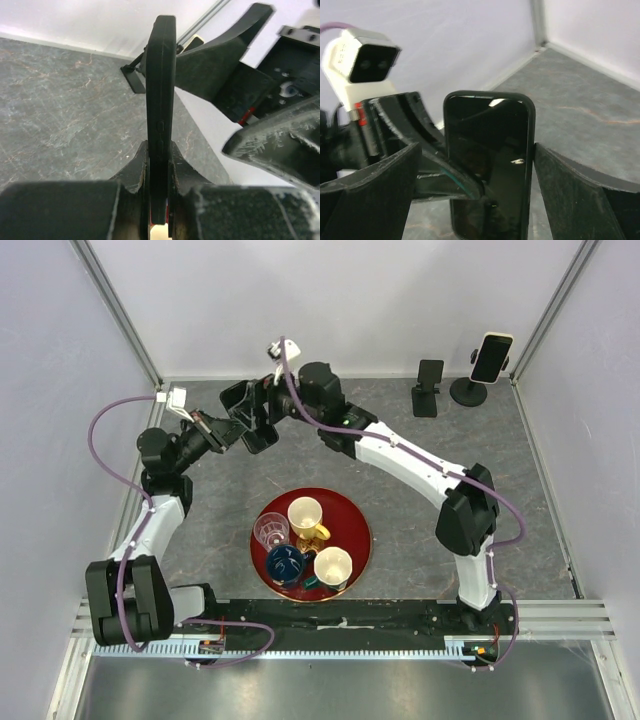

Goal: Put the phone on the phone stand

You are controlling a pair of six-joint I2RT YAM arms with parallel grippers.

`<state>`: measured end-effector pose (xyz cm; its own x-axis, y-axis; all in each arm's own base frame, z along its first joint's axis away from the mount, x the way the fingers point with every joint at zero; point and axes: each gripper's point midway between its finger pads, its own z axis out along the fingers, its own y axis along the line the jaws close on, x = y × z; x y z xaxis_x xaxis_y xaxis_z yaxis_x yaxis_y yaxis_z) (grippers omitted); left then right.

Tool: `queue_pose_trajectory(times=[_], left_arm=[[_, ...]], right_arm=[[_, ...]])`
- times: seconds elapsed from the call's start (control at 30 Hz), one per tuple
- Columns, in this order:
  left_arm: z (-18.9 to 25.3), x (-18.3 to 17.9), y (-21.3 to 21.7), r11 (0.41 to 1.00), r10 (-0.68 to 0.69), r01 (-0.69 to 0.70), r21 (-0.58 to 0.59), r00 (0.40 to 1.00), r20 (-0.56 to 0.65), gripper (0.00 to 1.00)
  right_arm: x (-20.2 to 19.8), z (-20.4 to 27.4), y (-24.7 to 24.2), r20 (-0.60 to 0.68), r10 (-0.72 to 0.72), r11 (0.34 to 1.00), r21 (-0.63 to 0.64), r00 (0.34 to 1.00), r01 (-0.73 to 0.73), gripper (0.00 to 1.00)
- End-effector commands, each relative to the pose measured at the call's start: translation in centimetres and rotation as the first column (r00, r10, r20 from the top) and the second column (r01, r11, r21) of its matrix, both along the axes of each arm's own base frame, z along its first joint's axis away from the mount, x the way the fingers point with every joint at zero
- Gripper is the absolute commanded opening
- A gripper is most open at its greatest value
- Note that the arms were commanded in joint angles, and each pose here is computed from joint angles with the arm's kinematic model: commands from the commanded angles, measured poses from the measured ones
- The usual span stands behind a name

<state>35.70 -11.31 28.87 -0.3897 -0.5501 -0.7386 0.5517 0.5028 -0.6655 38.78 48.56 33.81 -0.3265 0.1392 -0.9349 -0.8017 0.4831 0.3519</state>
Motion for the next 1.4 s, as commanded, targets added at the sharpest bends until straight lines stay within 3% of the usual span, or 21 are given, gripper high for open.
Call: queue_pose_trajectory(times=[0.0, 0.2, 0.73, 1.17, 1.27, 1.37], left_arm=[[3.0, 0.2, -0.2, 0.993, 0.035, -0.051, 0.109, 0.989, 0.141, 0.02], [3.0, 0.1, -0.7, 0.99, 0.032, -0.051, 0.132, 0.989, 0.146, 0.02], [3.0, -0.1, -1.2, 0.988, 0.02, -0.042, 0.146, 0.989, 0.147, 0.02], [3.3, -0.4, -1.4, 0.988, 0.002, -0.026, 0.151, 0.987, 0.16, 0.02], [3.3, -0.4, -1.5, 0.988, -0.003, -0.021, 0.151, 0.987, 0.159, 0.02], [3.3, -0.5, -1.6, 0.988, -0.008, -0.017, 0.151, 0.987, 0.16, 0.02]], right_arm=[[-0.9, 3.6, -0.9, 0.118, -0.134, 0.988, -0.061, 0.984, 0.142, 0.98], [-0.3, 2.4, -0.2, 0.14, -0.292, 0.933, -0.177, 0.946, 0.314, 0.98], [0.4, 2.0, -0.4, 0.167, -0.385, 0.881, -0.226, 0.908, 0.416, 0.98], [0.8, 0.7, 0.7, 0.131, -0.336, 0.904, -0.233, 0.933, 0.358, 0.98], [1.0, 0.7, 0.6, 0.131, -0.336, 0.905, -0.23, 0.933, 0.359, 0.9], [1.3, 0.5, 0.4, 0.127, -0.342, 0.902, -0.234, 0.931, 0.363, 0.89]])
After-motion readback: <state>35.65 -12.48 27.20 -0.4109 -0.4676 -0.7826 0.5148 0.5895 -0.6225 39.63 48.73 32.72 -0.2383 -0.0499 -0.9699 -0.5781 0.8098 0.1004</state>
